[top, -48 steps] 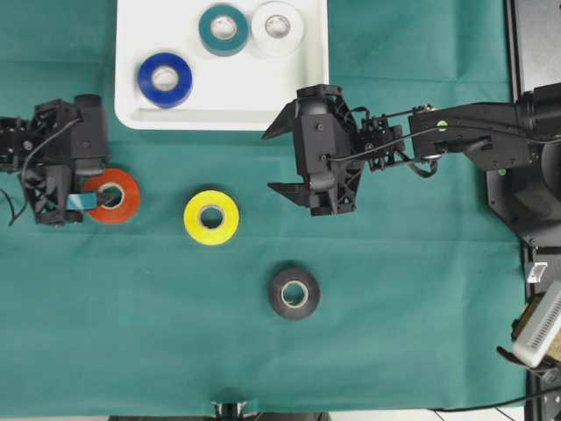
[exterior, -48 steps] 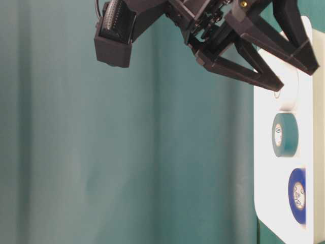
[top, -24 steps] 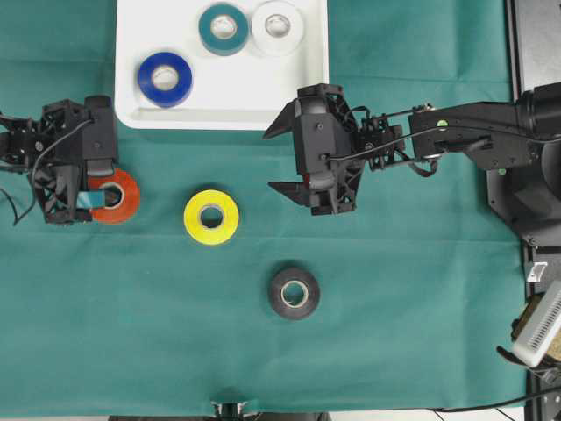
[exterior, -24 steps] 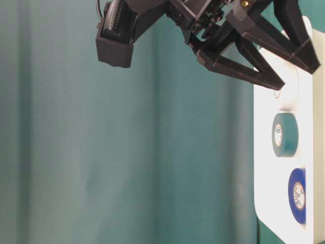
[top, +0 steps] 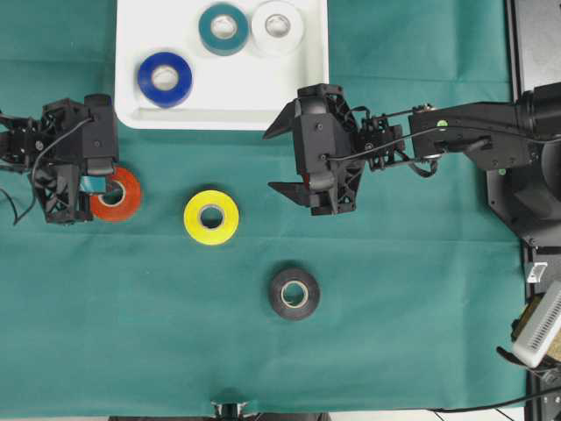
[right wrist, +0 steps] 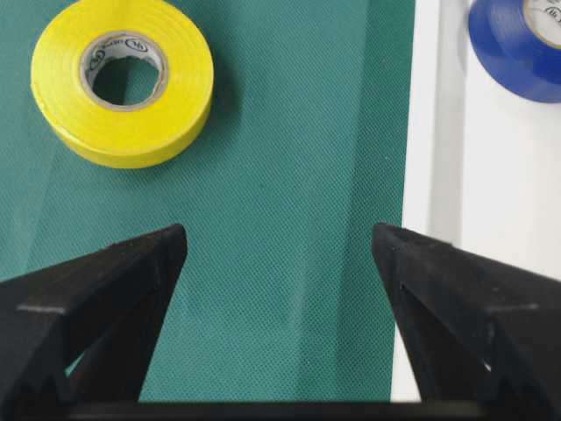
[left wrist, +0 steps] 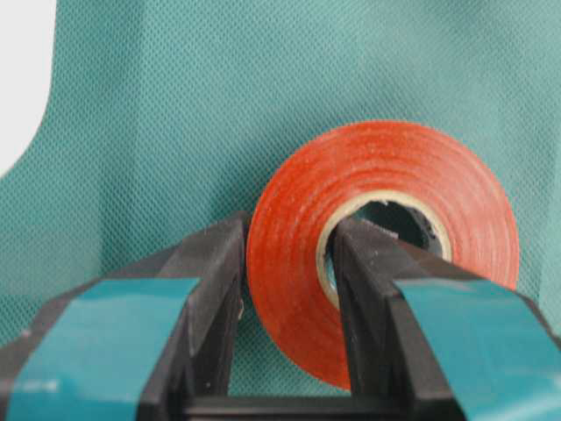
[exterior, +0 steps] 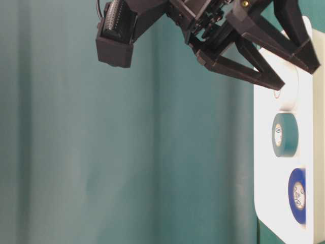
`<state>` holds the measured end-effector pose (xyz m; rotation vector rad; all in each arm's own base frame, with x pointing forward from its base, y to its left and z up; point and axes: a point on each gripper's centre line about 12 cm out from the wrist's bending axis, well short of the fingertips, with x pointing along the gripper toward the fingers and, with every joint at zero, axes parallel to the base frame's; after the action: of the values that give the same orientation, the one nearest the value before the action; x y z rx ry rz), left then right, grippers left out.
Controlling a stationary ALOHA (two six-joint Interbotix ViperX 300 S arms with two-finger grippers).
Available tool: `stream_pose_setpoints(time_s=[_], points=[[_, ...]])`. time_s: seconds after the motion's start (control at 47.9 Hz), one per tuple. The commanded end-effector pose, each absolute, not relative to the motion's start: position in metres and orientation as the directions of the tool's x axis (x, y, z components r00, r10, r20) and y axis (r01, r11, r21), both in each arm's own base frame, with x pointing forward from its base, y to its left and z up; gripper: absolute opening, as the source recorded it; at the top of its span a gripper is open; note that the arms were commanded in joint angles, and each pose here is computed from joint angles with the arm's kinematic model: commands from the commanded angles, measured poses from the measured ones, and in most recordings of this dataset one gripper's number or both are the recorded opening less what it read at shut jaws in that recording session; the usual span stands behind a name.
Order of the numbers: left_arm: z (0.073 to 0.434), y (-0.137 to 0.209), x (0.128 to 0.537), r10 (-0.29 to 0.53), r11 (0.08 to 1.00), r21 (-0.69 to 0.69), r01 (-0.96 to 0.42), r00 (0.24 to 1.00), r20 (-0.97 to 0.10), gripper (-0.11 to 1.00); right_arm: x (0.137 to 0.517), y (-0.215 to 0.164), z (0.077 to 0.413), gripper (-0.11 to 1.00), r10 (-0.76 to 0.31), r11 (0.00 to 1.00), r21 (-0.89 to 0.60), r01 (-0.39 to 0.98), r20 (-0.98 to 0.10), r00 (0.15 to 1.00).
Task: Put the tape alternately from left to right into the white case.
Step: 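Move the left gripper over the red tape roll and grasp it, then carry the red roll into the tray's top left and release it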
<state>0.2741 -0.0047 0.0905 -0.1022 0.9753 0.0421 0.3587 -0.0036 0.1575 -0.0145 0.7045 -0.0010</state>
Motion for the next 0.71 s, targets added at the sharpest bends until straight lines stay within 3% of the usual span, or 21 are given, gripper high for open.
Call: stream_pose_setpoints(time_s=[0.0,0.689], points=[[0.097,-0.006,0.278,-0.014,0.995,-0.071,-0.075,0.582,-0.813,0.27,0.361,-0.003,0.166,0.8,-0.004,1.0,-0.011,-0.004,-0.628,0.778],[0.155,-0.034,0.277,-0.082,0.995,-0.097,0.012,0.642,-0.762,0.27,0.36,-0.003,0.165,0.8,-0.004,1.0,-0.011,-0.004,-0.63,0.777]])
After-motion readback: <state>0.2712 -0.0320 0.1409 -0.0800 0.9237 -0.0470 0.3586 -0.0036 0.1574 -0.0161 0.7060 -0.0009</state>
